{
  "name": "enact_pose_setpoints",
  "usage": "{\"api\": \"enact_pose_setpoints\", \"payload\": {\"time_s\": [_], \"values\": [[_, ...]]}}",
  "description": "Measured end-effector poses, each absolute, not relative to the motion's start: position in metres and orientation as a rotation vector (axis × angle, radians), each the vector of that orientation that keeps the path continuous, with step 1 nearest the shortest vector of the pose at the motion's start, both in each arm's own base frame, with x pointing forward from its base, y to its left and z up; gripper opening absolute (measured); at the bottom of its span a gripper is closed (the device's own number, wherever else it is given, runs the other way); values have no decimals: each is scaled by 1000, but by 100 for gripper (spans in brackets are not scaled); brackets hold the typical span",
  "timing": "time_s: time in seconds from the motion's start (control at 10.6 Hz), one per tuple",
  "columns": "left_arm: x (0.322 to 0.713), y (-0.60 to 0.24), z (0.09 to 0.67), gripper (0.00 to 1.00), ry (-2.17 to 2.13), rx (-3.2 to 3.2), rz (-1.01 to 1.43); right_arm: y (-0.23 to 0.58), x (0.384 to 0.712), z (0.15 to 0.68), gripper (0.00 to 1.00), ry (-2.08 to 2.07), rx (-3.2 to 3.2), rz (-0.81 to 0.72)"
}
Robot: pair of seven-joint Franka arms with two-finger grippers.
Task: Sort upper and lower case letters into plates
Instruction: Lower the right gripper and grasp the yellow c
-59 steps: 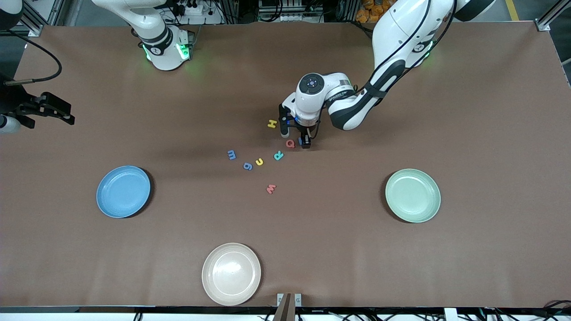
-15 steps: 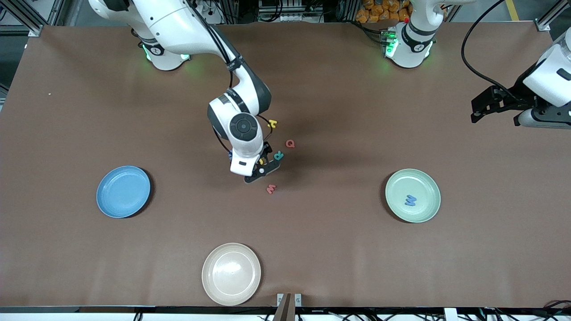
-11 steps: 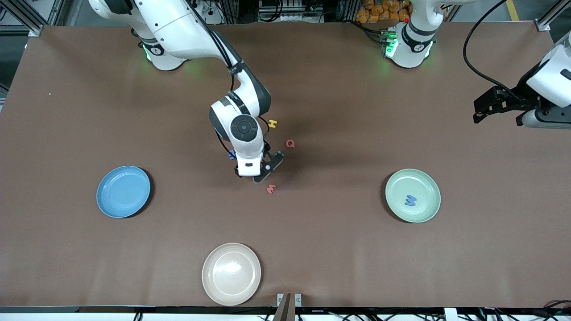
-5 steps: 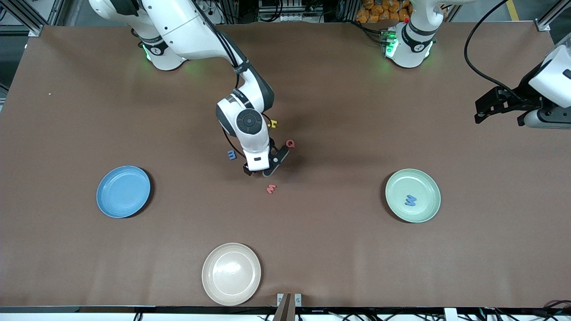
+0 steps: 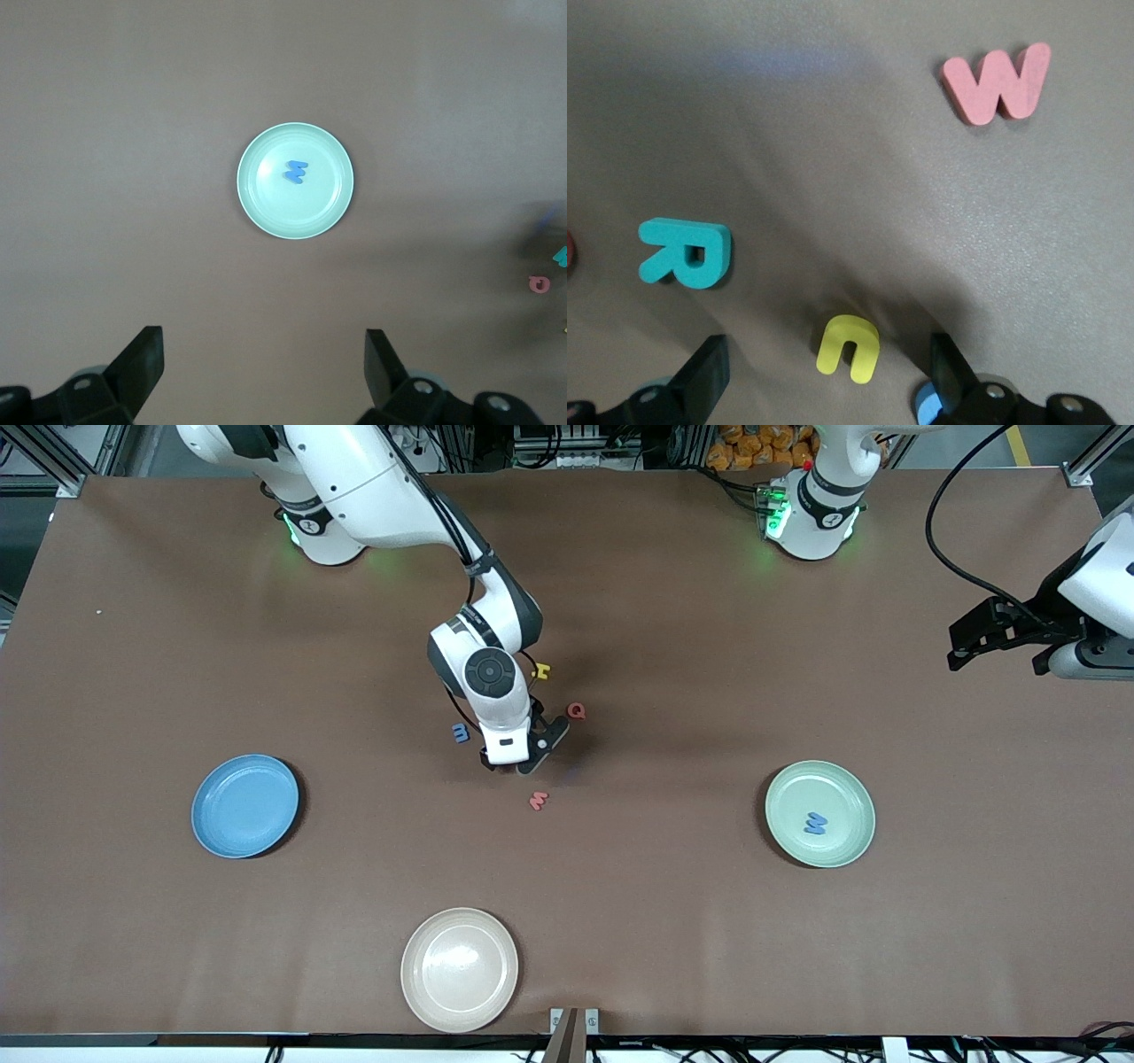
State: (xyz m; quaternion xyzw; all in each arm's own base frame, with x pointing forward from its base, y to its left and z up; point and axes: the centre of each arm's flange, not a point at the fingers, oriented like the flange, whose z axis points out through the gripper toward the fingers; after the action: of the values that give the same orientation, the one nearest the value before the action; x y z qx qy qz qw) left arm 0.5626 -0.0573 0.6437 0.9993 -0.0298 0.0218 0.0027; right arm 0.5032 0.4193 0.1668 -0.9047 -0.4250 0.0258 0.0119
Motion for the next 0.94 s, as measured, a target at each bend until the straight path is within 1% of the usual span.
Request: {"api": "enact_pose_setpoints", "payload": {"time_s": [0.28, 0.38, 0.47, 0.57, 0.76, 0.85, 0.94], "values": [[563, -57, 644, 100, -93, 3134, 68, 420, 503, 167, 99, -1304, -2828, 77], [563, -57, 644, 100, -93, 3134, 68, 419, 504, 167, 89, -1302, -2829, 76], [563, -57, 644, 100, -92, 3134, 68, 419, 504, 167, 89, -1302, -2829, 75], [563, -56, 644, 100, -90, 3134, 68, 421, 503, 170, 76, -1304, -2826, 70], [563, -54, 644, 100, -83, 3135, 69, 423, 502, 174, 46, -1306, -2821, 62], [563, -52, 644, 100, -78, 3135, 69, 423, 504, 175, 32, -1302, -2822, 55], [563, -50, 644, 100, -73, 3135, 69, 421, 506, 178, 33, -1297, -2825, 45]]}}
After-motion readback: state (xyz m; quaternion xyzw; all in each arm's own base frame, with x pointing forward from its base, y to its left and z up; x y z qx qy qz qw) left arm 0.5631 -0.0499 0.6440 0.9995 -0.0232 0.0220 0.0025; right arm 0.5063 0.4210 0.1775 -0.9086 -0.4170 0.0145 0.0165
